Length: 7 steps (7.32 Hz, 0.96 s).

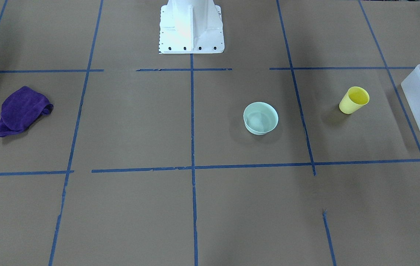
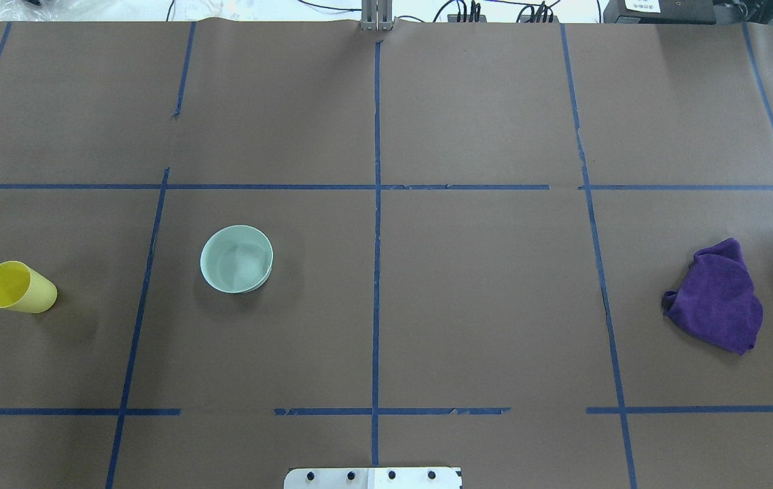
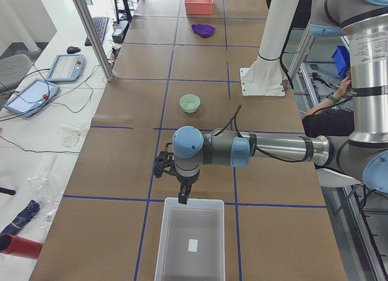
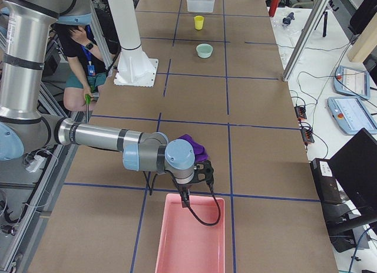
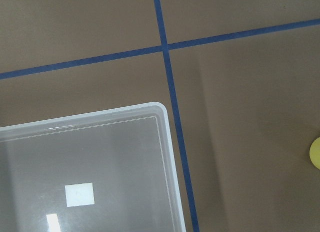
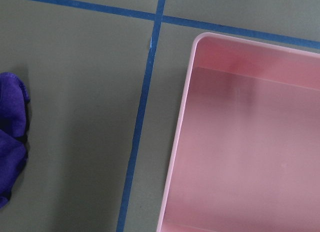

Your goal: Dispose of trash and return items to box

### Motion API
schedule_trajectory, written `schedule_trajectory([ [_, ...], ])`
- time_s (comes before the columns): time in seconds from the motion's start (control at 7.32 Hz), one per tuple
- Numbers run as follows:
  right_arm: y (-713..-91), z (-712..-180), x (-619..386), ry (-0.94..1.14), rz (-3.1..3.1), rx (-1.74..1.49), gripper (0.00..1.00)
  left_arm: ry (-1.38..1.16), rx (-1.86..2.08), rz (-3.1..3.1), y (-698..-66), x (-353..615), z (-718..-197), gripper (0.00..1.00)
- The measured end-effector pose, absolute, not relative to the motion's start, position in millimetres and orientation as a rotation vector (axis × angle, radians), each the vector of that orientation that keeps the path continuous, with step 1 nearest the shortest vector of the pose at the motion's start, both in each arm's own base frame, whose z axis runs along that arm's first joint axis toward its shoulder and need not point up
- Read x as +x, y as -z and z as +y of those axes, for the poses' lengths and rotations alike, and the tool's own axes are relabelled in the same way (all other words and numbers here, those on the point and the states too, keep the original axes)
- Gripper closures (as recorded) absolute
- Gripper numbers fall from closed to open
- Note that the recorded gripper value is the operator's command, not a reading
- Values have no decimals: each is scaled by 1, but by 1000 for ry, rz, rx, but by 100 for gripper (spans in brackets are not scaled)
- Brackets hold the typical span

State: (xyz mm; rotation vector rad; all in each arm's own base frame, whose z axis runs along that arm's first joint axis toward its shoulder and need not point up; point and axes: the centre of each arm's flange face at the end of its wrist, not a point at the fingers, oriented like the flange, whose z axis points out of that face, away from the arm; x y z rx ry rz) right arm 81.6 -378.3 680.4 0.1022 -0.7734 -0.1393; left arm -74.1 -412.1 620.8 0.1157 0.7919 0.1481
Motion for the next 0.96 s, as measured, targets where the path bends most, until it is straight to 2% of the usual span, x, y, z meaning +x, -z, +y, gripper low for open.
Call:
schedule_trajectory([
  [0.55,-679,-379,82,139,-775,106,0,-164,143,785,-609,-74,-422,0],
  [0.96,-673,-384,81,152,-772,137,0,-251,328,764,-585,-69,-439,0],
])
